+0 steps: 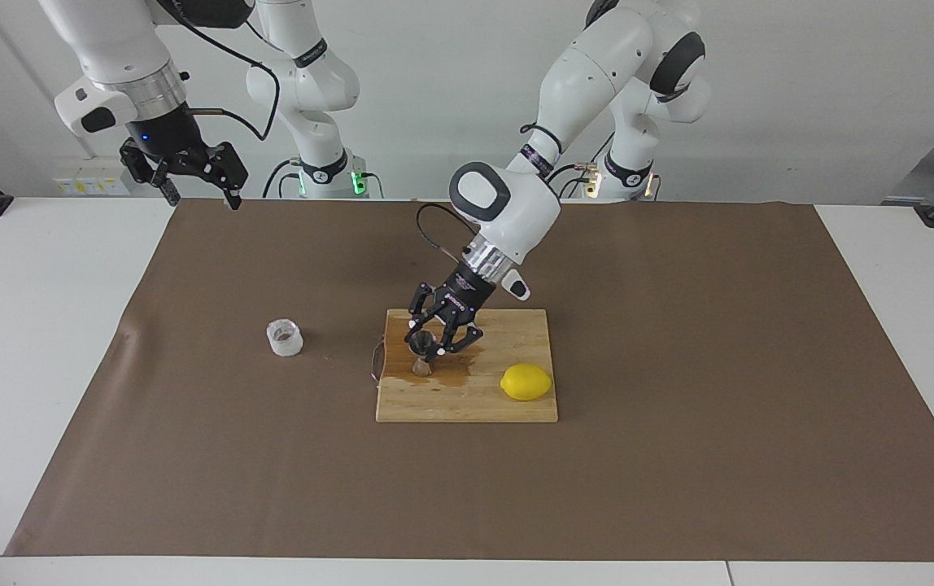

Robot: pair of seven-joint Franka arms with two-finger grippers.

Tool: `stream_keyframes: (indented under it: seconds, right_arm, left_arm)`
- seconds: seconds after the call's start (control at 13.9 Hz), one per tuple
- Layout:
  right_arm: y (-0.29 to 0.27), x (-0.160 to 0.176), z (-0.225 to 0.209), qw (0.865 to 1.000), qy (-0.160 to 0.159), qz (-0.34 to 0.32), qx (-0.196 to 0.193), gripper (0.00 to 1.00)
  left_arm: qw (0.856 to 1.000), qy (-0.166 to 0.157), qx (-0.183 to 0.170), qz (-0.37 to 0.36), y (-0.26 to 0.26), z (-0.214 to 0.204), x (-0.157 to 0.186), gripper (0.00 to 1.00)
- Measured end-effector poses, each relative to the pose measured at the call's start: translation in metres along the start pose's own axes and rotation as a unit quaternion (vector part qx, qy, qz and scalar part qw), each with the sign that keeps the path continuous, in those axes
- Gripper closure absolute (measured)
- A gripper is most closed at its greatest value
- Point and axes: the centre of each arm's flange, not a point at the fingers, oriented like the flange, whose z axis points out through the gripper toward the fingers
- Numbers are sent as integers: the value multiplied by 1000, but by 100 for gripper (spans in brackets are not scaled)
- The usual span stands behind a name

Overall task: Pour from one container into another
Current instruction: 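Lower the silver cup onto the board and open the left gripper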

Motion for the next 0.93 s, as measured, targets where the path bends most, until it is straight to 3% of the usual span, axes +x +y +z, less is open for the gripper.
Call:
stream_keyframes:
  seconds: [0.29, 0.43, 0.79, 0.93]
  right_arm:
    - [0, 0, 0, 1000, 0, 0, 0, 0]
    - [0, 0, 0, 1000, 0, 0, 0, 0]
    - [0, 0, 0, 1000, 0, 0, 0, 0]
    - [0, 0, 0, 1000, 0, 0, 0, 0]
  left_arm:
    - [1000, 0, -5, 6, 0, 0, 0, 49]
    - [1000, 0, -6, 14, 0, 0, -1, 40]
    - [1000, 1, -8, 18, 0, 1, -1, 35]
    - [1000, 1, -9, 19, 1, 0, -1, 15]
